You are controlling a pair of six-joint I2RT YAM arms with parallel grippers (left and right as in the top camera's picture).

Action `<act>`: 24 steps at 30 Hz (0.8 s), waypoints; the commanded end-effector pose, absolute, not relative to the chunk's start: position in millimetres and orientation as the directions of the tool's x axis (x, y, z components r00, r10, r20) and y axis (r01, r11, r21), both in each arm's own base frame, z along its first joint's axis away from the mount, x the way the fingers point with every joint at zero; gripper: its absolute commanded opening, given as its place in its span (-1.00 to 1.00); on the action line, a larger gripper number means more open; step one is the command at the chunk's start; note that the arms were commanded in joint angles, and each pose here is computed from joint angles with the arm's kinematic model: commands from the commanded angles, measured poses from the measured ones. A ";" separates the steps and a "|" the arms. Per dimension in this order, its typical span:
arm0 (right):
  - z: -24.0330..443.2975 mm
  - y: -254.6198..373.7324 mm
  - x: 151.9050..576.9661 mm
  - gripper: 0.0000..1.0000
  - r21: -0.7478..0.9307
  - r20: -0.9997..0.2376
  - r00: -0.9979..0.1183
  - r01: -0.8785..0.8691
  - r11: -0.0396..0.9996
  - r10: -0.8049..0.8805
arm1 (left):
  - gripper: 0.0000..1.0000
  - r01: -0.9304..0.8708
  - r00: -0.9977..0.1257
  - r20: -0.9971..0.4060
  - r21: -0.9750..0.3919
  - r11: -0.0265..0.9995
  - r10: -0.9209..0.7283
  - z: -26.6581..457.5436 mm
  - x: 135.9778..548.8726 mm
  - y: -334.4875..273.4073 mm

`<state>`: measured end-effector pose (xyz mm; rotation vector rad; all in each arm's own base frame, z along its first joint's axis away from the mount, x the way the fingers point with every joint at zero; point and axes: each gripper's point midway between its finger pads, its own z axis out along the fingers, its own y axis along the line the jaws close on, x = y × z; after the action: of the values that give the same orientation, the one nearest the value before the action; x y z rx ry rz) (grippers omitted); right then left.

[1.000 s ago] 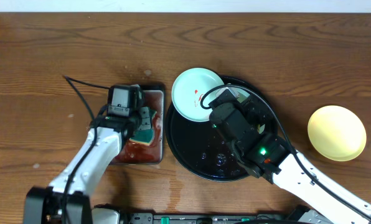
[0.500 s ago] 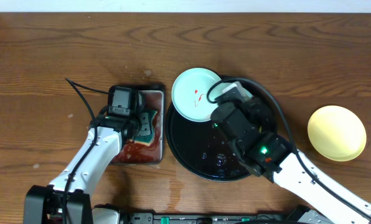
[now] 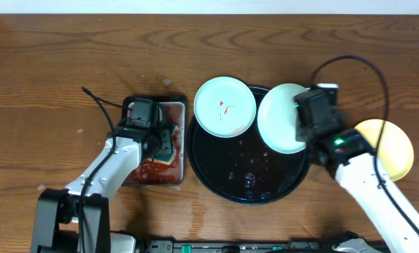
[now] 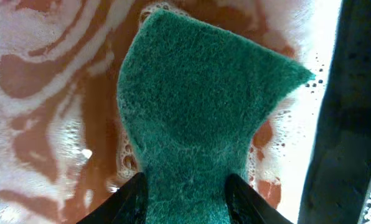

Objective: Clean dirty plates on tray and stack at the side
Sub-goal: 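Carry the mint plate right and set it onto the yellow plate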

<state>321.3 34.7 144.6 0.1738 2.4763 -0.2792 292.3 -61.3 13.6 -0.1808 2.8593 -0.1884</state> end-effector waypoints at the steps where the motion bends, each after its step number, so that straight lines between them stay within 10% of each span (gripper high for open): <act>1: 140.4 40.3 324.0 -0.98 0.076 -0.543 -0.810 0.218 0.973 0.224 | -0.17 -0.121 -0.970 -0.195 -0.141 0.983 -0.148 -3.1 281.0 -61.4; 9: 127.3 -12.0 305.1 -0.98 0.260 -0.369 -0.799 0.401 0.879 0.474 | -0.62 -0.123 -0.972 -0.181 -0.137 0.983 -0.147 -7.0 279.1 -61.0; 24: 105.9 -125.3 245.6 -0.98 0.316 -0.206 -0.488 0.787 0.530 0.848 | -0.79 -0.123 -0.972 -0.182 -0.137 0.983 -0.147 -7.0 279.2 -61.0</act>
<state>252.9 -117.7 111.0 1.2362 2.4957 0.1918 292.1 -63.2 7.0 -0.1968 2.8752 -0.2014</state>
